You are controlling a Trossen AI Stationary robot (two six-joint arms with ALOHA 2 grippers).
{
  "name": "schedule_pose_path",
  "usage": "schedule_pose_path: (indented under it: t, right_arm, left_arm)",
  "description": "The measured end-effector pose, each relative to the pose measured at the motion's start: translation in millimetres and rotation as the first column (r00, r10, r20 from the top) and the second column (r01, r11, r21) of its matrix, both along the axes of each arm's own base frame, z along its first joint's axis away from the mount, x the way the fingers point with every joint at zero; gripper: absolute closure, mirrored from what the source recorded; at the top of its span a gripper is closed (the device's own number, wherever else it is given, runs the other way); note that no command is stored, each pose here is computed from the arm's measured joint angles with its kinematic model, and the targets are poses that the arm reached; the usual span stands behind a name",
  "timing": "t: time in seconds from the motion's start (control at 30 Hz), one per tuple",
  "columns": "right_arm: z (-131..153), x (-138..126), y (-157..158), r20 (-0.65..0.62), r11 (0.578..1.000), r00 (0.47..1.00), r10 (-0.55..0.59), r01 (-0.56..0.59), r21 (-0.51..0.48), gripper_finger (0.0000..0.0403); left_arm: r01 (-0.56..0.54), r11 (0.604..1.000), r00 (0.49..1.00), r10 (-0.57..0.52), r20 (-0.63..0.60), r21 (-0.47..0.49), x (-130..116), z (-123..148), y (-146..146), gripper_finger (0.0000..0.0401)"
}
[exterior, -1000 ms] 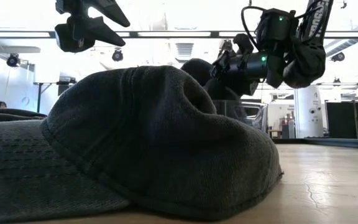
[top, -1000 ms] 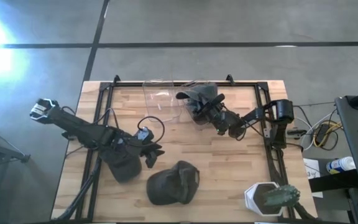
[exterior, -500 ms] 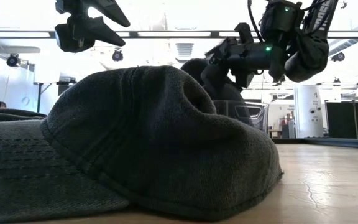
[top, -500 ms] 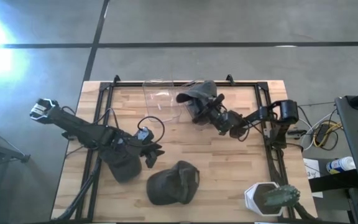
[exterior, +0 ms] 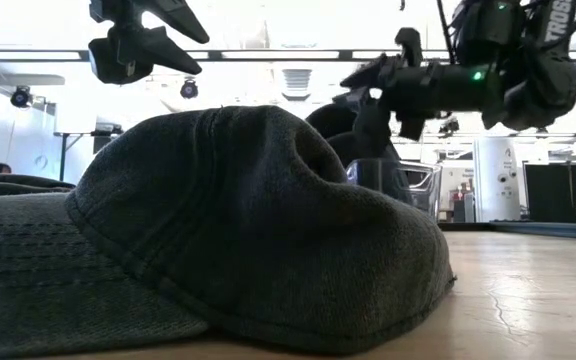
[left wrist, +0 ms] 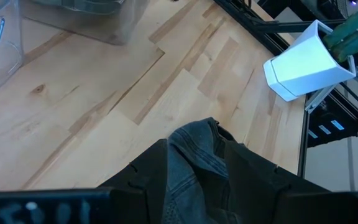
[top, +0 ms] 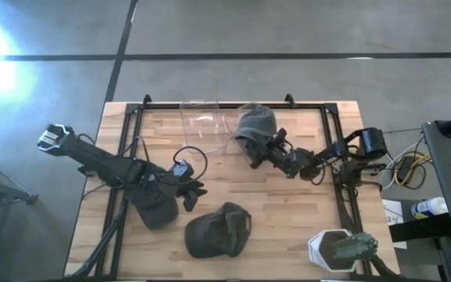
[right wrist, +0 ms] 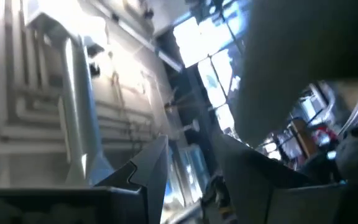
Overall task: Pick & Place hat
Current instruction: Put the gray cap into the right transparent bin, then put the bottom black cap into the left transparent bin
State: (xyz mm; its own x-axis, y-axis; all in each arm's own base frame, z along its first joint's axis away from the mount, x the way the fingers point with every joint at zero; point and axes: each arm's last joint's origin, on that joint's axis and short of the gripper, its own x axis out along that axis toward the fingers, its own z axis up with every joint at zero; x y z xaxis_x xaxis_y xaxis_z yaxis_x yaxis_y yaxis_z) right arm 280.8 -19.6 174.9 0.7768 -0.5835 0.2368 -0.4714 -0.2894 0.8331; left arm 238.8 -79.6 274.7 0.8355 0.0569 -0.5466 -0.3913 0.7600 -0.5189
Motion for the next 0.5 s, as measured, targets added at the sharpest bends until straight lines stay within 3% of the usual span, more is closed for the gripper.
schedule_pose_path:
  t: [0.17,0.3,0.37,0.5]
  right_arm:
    - [26,-2,4,0.046,0.993,0.996,0.074,-0.069,-0.096,0.0261]
    - [43,-5,5,0.012,0.963,0.993,0.115,-0.109,-0.248,0.0261]
    - [48,-6,4,-0.062,0.915,0.987,0.146,-0.159,-0.372,0.0261]
    - [51,-4,7,-0.301,0.742,0.923,0.238,-0.373,-0.557,0.0262]
  left_arm:
    - [0.008,1.000,1.000,-0.008,-0.001,0.013,0,0,0,0.0248]
    - [-0.003,1.000,1.000,0.002,0.003,0.029,0,0,1,0.0248]
    - [-0.010,0.999,1.000,0.010,0.005,0.035,0,0,1,0.0248]
    - [0.066,0.997,0.998,-0.065,-0.019,0.036,-1,-1,-1,0.0248]
